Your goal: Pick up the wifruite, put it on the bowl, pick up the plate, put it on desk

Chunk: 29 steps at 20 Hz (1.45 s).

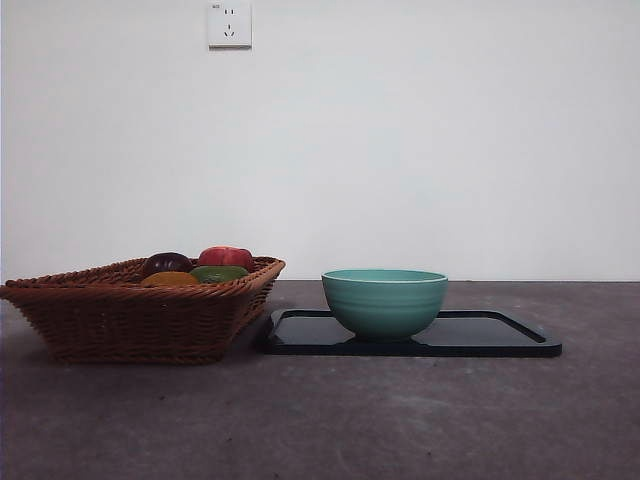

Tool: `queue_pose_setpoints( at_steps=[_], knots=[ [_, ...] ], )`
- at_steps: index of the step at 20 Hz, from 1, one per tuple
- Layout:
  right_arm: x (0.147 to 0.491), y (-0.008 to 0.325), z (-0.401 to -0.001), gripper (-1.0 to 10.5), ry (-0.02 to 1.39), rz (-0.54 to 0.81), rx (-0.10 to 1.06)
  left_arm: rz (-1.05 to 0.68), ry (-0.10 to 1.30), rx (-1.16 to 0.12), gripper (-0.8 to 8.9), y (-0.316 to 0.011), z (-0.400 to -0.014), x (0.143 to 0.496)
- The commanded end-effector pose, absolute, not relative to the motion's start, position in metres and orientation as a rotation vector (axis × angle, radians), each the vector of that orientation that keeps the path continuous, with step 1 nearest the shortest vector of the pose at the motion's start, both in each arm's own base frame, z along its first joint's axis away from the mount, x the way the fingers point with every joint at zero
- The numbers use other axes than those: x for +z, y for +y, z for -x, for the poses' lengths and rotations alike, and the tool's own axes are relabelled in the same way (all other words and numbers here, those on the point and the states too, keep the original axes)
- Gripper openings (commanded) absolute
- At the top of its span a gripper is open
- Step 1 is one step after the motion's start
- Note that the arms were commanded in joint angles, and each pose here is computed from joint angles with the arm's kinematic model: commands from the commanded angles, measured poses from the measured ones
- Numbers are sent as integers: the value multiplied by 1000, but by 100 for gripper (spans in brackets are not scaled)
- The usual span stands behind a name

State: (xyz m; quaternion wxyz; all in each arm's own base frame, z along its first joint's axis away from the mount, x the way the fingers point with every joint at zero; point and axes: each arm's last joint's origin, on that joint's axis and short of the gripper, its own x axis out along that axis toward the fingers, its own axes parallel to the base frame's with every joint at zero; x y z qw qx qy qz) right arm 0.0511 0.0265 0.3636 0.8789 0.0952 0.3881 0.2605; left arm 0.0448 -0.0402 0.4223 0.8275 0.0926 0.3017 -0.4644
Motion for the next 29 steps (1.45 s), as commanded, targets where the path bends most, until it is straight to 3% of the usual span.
queue_pose_setpoints(
  at_steps=[1, 5, 10, 16, 22, 29],
  knots=[
    [374, 37, -82, 609, 750, -231, 556, -200, 624, -991, 523, -41, -46, 425],
    [377, 61, -152, 609, 771, -239, 579, -196, 626, -989, 523, -41, -46, 425],
    [376, 90, -244, 608, 915, -203, 558, -196, 626, -989, 523, -41, -46, 425],
    [348, 116, -329, 597, 1070, -86, 480, -196, 626, -989, 523, -41, -46, 425],
    [294, 133, -383, 597, 1201, -29, 466, -196, 626, -989, 523, -41, -46, 425],
    [234, 148, -406, 595, 1344, -11, 459, -196, 626, -990, 523, -41, -46, 425]
  ],
)
